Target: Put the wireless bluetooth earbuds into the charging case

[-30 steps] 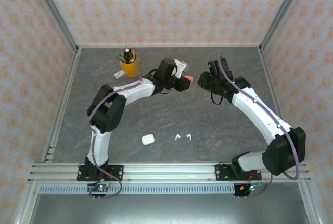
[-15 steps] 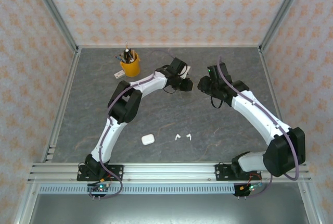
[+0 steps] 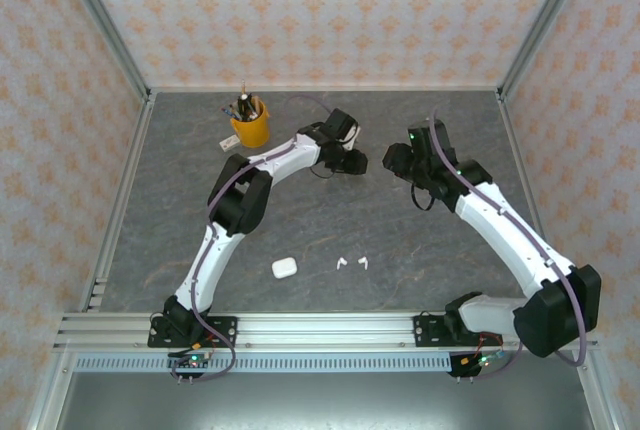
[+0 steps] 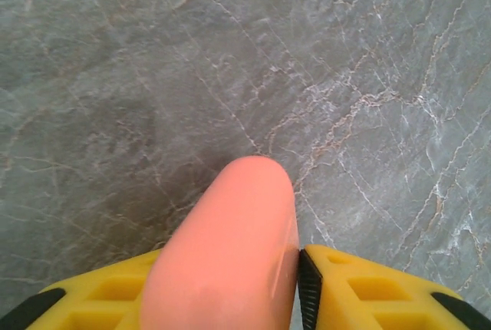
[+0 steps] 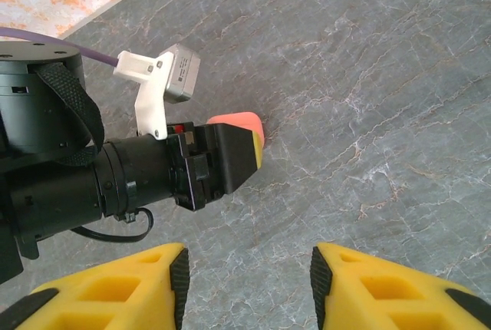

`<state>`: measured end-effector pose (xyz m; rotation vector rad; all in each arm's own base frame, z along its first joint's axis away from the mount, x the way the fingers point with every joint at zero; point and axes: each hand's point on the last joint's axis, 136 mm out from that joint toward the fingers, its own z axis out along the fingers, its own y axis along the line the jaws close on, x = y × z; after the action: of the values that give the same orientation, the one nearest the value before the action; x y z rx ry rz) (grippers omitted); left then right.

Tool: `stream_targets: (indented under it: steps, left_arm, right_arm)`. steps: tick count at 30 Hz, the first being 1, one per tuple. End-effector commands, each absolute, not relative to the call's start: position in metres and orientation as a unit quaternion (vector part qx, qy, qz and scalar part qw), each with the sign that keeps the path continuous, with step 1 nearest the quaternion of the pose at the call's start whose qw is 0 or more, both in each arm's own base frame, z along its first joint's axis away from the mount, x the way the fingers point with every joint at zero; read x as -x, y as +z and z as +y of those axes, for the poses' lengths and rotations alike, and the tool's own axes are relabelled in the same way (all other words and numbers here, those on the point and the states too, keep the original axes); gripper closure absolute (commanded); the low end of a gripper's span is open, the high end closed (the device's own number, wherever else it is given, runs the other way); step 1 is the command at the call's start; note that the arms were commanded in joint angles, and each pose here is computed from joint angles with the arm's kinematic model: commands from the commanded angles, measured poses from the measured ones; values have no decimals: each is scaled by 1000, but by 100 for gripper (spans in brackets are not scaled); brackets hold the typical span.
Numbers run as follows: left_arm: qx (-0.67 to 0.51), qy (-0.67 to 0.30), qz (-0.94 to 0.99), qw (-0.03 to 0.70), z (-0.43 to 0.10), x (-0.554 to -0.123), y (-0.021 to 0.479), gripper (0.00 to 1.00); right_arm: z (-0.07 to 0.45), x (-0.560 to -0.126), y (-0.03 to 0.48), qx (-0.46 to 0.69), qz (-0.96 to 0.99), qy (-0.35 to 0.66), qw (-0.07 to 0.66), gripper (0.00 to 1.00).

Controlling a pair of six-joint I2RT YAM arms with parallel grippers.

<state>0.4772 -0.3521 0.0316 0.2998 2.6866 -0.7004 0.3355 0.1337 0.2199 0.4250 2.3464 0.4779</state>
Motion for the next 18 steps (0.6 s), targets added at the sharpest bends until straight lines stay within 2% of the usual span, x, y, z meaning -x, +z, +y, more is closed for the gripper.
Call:
stream_targets:
  steps: [1,4,8,10,14,15,18]
  left_arm:
    - [-85,-218,957,172,-325,-481,33,56]
    - [-83,-215,957,175,-316,-483,37,54]
    - [-81,-214,957,178,-304,-482,44,51]
    - [-81,-210,957,180,-297,-481,47,47]
    - [-75,-206,957,191,-279,-478,60,45]
    - [-72,-206,956,195,-274,-477,63,36]
    - [-66,-206,953,210,-259,-474,79,33]
  right_arm:
    - [124,-328,224,-168,904,169,356,51]
    - [123,-326,224,-168,904,168,355,48]
    - [121,-324,222,-170,905,164,353,37]
    - [120,-324,222,-170,906,162,351,33]
    - [120,-322,218,-171,908,161,347,29]
    - [120,-322,218,-171,908,161,347,29]
    - [121,-320,213,-171,910,162,341,27]
